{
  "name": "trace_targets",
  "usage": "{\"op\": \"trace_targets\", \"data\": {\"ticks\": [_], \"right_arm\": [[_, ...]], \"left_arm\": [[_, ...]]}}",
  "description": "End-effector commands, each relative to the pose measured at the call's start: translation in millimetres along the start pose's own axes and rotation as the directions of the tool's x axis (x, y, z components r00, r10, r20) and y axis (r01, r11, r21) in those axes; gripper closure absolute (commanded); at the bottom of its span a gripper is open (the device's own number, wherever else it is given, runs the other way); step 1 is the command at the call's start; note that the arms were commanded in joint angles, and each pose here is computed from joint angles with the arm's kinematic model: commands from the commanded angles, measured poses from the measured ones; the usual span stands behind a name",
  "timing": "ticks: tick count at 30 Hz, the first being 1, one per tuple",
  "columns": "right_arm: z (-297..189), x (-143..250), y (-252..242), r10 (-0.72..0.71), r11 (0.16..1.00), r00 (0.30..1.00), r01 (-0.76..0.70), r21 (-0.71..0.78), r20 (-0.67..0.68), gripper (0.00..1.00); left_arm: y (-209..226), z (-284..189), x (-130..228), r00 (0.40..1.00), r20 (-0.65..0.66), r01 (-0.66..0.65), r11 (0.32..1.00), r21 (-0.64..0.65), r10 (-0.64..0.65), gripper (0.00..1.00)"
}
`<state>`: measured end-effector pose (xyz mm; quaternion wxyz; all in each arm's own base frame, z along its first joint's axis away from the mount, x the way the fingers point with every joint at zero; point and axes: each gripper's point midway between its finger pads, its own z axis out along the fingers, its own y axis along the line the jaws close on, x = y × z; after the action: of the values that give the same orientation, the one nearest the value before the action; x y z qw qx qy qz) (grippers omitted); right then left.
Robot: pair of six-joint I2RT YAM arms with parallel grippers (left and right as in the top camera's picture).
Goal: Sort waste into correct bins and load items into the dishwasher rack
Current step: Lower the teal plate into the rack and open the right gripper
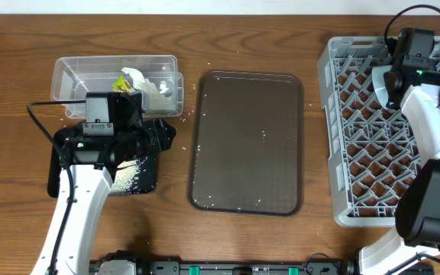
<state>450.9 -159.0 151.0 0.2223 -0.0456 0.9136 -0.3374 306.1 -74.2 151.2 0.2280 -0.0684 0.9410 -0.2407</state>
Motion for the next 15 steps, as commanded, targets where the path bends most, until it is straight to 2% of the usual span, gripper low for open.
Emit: {"op": "trace_targets", "data": {"ticks": [1,3,7,9,11,15], "right_arm": [[-4,-2,-2,0.047,0.999,0.999,-0.046,-0.011,0.015,0.44],[-11,-6,-9,0.065,0.998,0.997,-0.065,-0.002,0.038,0.42],[-37,-20,-30,0.118,0.993,0.985,-0.120,0.014,0.123,0.22],[-57,-31,-36,0.143,0.990,0.970,-0.140,-0.030,0.195,0.09],[-75,-42,-35,0.163,0.985,0.950,-0.141,-0.100,0.265,0.01],[-113,-66,-21,0.202,0.955,0.892,-0.089,-0.282,0.405,0.01]], "left_arm": [[1,-3,-3,1.000,0.012,-0.005,1.000,-0.010,0.005,0.44],[1,-3,-3,1.000,0.012,-0.005,1.000,-0.009,0.005,0.44],[1,-3,-3,1.000,0.012,-0.005,1.000,-0.009,0.005,0.44],[1,-3,-3,1.000,0.012,-0.005,1.000,-0.009,0.005,0.45],[1,-3,-3,1.000,0.012,-0.005,1.000,-0.009,0.005,0.45],[1,-3,-3,1.000,0.012,-0.005,1.000,-0.009,0.005,0.44]]}}
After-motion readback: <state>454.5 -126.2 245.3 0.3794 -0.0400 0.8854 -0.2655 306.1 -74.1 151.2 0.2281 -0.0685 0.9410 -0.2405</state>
